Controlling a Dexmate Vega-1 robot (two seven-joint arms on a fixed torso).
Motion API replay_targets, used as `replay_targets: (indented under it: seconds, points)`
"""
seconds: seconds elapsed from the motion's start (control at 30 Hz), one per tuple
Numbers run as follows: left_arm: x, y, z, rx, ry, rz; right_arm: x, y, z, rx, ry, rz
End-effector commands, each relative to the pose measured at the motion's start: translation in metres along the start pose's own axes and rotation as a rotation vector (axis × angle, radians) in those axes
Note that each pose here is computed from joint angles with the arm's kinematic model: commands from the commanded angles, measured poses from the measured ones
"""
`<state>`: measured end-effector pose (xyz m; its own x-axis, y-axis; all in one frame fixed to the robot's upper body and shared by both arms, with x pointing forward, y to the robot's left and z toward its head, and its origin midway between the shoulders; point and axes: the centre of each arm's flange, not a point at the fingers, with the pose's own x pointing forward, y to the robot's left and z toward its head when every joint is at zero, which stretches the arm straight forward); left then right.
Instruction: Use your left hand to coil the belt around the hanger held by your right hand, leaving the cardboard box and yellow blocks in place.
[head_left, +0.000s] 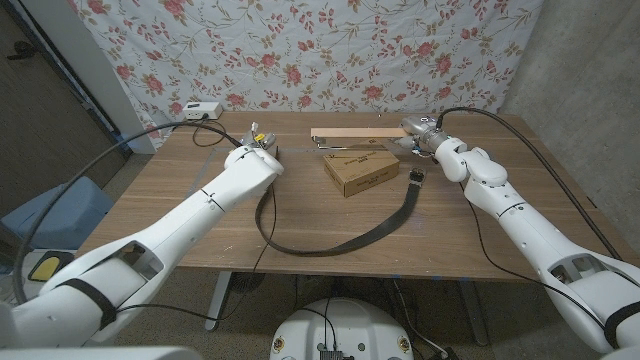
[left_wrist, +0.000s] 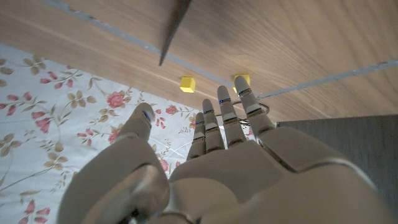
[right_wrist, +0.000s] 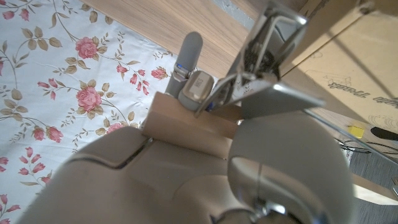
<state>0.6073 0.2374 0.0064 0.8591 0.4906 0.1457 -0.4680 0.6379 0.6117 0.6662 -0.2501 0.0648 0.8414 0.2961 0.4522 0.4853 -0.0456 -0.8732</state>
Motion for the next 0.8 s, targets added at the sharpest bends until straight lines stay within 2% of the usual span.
replay_targets:
  seconds: [0.03,0.13,0.23,0.37,0.57,0.8]
  points:
    - [0.015,0.013,0.020,0.410,0.113,0.001,0.006,-0.005,0.002,0.032,-0.035,-0.040]
    - [0.015,0.009,0.022,0.436,0.104,0.012,0.007,-0.005,0.001,0.031,-0.035,-0.039]
    - [0.015,0.007,0.023,0.399,0.120,0.001,0.008,-0.004,-0.002,0.038,-0.032,-0.040]
    - [0.017,0.004,0.030,0.420,0.139,-0.034,0.007,-0.004,-0.005,0.043,-0.030,-0.042]
    - [0.015,-0.010,0.036,0.443,0.097,-0.043,0.005,-0.003,-0.011,0.049,-0.023,-0.044]
    - [0.009,-0.022,0.047,0.453,0.045,0.003,0.003,-0.002,-0.019,0.055,-0.017,-0.046]
